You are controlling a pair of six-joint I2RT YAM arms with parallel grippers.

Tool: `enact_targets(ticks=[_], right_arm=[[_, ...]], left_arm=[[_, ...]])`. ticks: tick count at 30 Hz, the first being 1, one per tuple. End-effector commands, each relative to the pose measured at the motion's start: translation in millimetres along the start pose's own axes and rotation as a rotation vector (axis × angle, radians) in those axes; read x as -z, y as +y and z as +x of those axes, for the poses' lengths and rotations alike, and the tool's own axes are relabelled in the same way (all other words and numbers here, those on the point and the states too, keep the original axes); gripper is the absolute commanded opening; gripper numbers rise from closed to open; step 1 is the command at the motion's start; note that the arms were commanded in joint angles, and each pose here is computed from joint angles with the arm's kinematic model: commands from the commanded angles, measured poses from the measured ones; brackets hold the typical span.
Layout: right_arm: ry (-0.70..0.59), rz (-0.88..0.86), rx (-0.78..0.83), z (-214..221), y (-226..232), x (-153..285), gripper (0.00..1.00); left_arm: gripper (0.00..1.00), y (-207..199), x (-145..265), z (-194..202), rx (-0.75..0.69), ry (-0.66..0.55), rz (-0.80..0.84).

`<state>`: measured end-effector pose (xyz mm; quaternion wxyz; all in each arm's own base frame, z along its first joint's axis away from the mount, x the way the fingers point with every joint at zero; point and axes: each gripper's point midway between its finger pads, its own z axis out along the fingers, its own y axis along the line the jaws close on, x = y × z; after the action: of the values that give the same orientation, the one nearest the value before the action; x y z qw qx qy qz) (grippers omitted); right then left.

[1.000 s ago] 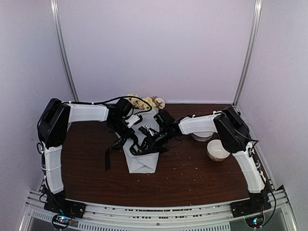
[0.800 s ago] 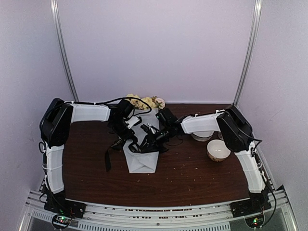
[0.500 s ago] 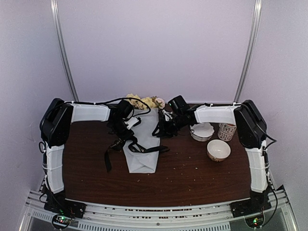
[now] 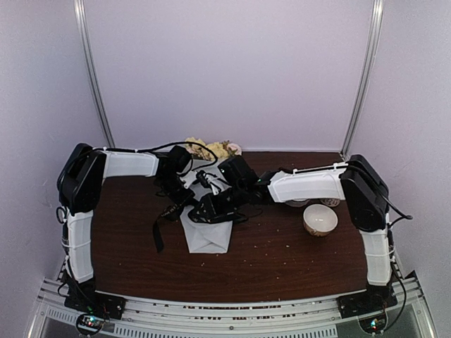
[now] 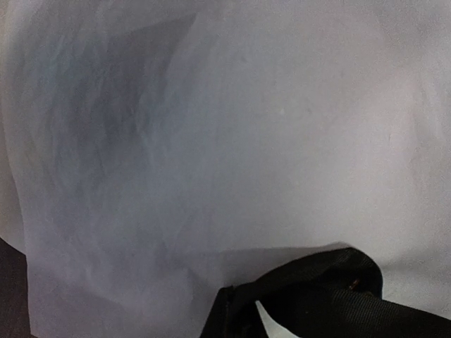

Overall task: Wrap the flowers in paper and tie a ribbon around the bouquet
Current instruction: Cross the ribbon over the folded bouquet.

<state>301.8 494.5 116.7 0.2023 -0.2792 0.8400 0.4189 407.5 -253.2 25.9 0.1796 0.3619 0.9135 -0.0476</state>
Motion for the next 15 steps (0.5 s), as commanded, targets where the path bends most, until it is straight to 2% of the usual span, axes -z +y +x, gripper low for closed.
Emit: enact_targets(ticks=[1,9,15], right_arm=[[-0.018,0.11,0.054,0,-28,-17,0.34],[0.039,0.208,0.064,12,-50,-28,0.43],[0.135,0.128,0.043,35,-35,-37,0.44]], left_arm=[[0.0,-3,-5,6,0.019,0.011,0.033],[0.0,-4,-4,8,0.022,0.009,0.045],[0.0,0,-2,7,0.04,0.002,0.053]])
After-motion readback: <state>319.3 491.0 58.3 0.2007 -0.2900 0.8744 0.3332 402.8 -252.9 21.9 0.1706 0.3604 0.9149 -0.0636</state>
